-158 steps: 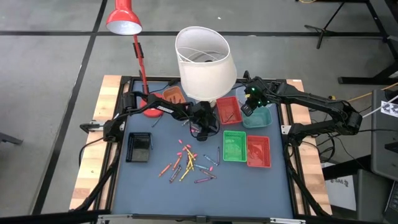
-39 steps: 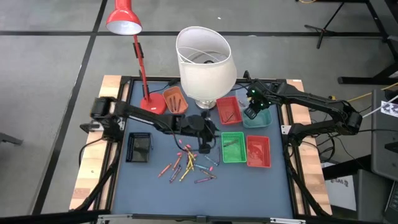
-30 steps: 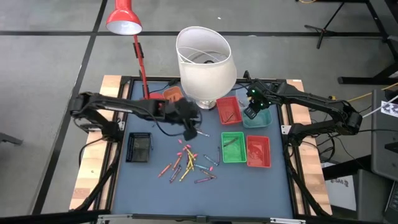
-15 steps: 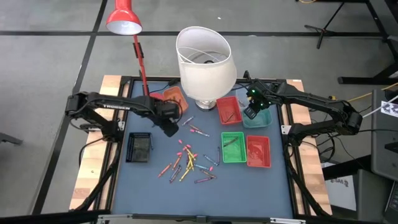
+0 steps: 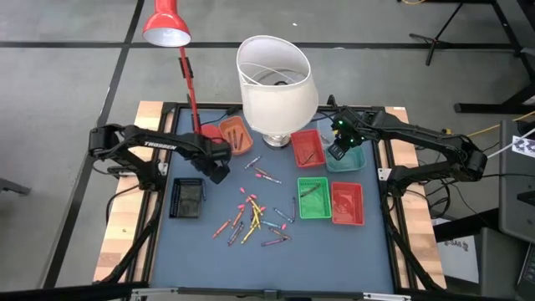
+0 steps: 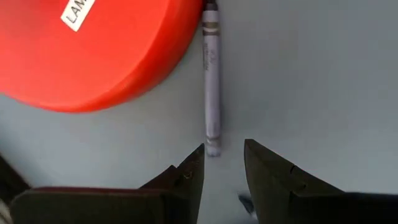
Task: Sort crayons
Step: Put the blue crayon into the black bin
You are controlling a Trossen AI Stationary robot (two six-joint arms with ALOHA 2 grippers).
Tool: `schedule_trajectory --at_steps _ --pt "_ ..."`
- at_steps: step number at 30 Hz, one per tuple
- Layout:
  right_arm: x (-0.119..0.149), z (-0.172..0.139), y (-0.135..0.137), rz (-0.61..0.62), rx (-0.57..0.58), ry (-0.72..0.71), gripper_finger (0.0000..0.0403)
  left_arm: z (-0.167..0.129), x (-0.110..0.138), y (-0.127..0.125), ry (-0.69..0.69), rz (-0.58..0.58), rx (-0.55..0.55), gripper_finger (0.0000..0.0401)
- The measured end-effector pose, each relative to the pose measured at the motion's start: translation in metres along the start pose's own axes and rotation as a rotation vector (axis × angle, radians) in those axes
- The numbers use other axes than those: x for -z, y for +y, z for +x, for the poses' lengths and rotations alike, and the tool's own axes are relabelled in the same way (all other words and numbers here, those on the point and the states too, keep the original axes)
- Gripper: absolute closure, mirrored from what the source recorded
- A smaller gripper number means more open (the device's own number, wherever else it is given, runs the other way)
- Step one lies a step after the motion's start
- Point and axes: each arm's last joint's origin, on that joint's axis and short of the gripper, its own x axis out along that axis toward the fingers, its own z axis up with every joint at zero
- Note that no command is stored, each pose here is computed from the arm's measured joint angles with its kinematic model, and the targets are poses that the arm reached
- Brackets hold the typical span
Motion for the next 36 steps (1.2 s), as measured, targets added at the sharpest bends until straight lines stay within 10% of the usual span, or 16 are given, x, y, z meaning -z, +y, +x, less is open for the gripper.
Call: schedule_trajectory --at_steps 36 --pt "0.003 0.0 0.001 0.0 -0.051 0.042 0.0279 0.004 -0.017 0.008 -0.047 0.014 0.087 0.0399"
